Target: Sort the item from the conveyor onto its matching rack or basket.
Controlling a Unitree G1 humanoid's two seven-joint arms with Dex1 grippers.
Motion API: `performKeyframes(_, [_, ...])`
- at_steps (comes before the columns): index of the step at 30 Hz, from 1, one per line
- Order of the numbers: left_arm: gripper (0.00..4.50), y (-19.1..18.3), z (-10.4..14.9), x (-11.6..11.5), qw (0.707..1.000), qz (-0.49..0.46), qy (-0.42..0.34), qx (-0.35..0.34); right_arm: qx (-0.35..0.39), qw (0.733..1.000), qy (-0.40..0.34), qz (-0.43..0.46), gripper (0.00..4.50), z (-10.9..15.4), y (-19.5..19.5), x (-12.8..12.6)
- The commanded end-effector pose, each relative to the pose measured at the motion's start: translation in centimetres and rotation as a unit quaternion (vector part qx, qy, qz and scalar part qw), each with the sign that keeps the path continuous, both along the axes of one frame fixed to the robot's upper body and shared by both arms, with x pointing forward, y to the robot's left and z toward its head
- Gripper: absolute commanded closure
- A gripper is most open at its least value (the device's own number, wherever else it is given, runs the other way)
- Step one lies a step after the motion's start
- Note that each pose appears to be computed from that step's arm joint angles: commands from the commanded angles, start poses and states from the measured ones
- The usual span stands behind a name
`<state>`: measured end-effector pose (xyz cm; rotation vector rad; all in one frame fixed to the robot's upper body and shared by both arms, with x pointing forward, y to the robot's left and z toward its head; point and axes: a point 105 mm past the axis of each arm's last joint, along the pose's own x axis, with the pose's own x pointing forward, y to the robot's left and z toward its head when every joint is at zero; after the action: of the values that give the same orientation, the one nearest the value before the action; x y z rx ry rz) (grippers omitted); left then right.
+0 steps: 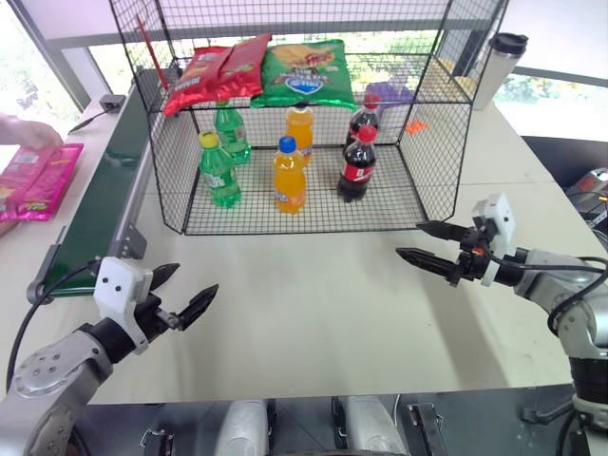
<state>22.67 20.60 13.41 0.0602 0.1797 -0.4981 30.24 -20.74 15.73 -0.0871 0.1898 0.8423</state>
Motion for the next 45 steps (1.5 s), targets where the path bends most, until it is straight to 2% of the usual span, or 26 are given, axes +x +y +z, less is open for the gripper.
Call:
performKeyframes(1, [0.0, -0.5, 0.5, 0.3, 1.0, -0.009, -0.018, -0.001, -0.01, 1.0, -0.029, -0.003, 0.07, 0.9, -0.1, 0.1])
performKeyframes(18, [0.0, -1.2, 0.2, 1.3, 1.0, -0.006, -0.029, -0.006, -0.003, 1.0, -0.016, 0.002, 0.07, 0.7, 1.1, 0.8])
performKeyframes(45, [0.0, -1.0, 0.3, 1.1, 0.999, 0.007, -0.034, 0.013, -0.001, 1.0, -0.025, 0.009, 0.07, 0.9, 1.8, 1.9])
